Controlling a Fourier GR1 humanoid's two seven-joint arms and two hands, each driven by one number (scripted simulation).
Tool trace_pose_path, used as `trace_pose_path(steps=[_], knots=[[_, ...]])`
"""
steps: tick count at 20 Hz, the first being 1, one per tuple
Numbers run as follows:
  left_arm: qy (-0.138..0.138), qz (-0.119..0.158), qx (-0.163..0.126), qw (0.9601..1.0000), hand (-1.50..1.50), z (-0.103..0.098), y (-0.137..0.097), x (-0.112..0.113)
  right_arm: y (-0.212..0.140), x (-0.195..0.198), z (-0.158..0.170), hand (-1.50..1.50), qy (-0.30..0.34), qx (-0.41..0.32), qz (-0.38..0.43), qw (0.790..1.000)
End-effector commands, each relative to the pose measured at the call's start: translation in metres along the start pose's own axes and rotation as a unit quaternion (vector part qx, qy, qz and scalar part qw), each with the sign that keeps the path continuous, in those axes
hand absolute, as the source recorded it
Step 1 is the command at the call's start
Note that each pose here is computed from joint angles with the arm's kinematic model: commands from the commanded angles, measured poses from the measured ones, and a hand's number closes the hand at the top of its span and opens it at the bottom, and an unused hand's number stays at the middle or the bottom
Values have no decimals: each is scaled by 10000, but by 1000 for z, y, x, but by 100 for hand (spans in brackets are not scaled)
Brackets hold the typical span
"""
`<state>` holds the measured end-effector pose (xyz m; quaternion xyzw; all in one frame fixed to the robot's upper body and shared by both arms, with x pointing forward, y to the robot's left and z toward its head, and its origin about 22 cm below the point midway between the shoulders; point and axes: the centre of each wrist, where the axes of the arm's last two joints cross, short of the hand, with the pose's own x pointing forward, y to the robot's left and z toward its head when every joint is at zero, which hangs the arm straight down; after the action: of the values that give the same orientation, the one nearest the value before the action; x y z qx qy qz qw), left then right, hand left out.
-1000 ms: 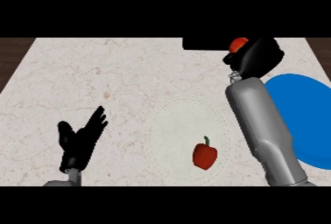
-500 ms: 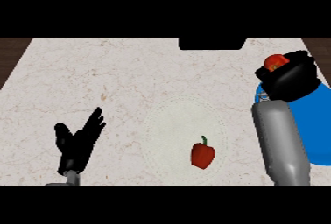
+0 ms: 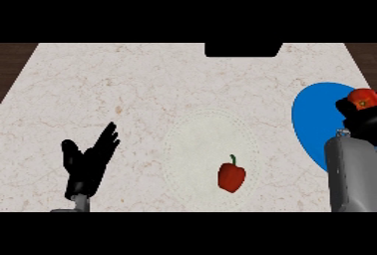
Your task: Pick the tomato from the placemat and place it in the plate
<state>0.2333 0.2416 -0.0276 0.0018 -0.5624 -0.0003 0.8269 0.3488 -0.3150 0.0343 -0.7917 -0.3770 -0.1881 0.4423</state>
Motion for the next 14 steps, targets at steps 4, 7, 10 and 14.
trace_pose_path(steps=[4,7,10,14], knots=[[-38,25,17,10000,0,0,-10,11,8,-53,-37,150,642,-208,-201,9975],[9,28,-78,10000,0,1,-7,-10,20,-48,-45,150,1755,662,373,9815],[-20,21,-21,10000,0,-5,-16,1,27,-73,-41,-150,1644,1424,802,9728],[-20,2,-60,10000,0,1,-8,-6,34,-94,-44,-150,1730,1436,256,9741]])
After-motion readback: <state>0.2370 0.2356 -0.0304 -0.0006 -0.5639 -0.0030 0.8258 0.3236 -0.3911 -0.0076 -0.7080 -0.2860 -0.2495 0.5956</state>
